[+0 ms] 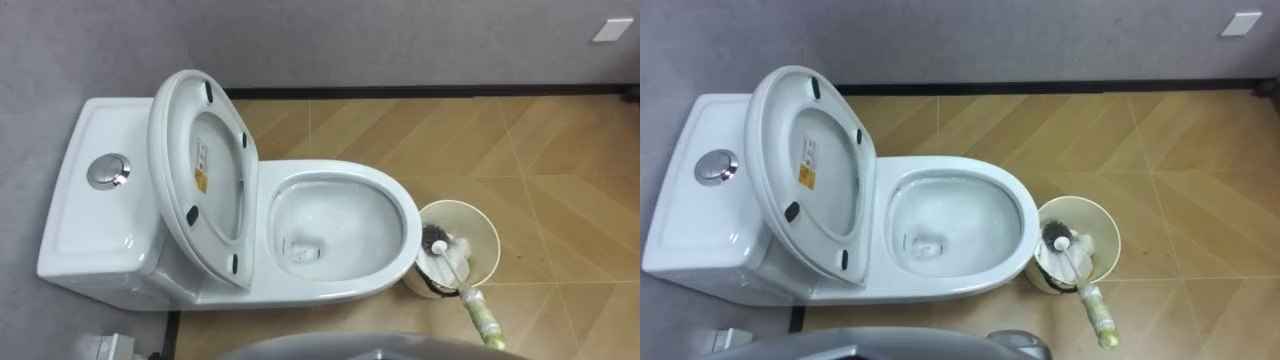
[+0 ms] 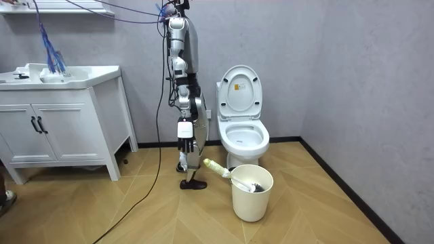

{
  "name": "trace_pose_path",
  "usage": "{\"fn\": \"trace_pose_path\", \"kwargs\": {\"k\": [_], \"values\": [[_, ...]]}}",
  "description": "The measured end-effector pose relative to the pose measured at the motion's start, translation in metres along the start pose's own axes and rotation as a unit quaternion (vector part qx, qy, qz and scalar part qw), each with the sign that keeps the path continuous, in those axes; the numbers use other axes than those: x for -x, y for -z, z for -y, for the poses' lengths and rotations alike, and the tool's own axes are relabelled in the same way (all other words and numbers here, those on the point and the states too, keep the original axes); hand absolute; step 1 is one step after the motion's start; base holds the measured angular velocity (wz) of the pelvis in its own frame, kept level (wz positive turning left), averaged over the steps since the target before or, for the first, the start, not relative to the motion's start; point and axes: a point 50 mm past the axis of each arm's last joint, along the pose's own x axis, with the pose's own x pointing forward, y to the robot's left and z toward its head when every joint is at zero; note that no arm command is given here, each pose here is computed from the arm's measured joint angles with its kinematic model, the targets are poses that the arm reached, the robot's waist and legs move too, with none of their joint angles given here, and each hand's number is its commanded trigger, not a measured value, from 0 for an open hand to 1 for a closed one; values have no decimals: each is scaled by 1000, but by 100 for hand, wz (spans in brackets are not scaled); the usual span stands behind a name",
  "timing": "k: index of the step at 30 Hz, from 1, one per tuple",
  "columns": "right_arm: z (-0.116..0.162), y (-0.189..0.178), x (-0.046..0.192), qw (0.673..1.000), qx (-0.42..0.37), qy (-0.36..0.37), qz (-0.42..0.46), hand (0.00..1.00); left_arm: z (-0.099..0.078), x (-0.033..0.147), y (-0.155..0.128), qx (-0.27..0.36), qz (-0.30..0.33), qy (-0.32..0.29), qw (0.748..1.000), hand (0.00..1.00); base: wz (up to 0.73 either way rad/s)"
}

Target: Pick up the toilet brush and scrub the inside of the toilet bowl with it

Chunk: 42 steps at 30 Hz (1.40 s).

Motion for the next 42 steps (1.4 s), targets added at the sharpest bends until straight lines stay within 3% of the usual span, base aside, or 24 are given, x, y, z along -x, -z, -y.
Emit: {"fn": "trace_pose_path", "kwargs": {"k": [18, 24, 33, 42], "values": [[7, 2, 0, 998, -46, 53, -2, 0, 3, 1, 10, 5, -10, 4, 1000, 0, -4], [12, 0, 1, 992, -100, 82, 9, 0, 4, 1, 14, 58, -20, 11, 998, 0, 1], [25, -4, 3, 969, -195, 153, 19, 0, -2, 1, 12, 116, -10, -11, 993, 0, 0], [49, -34, 14, 927, -275, 236, 95, 0, -9, 1, 12, 137, 10, -33, 990, 0, -3]]}}
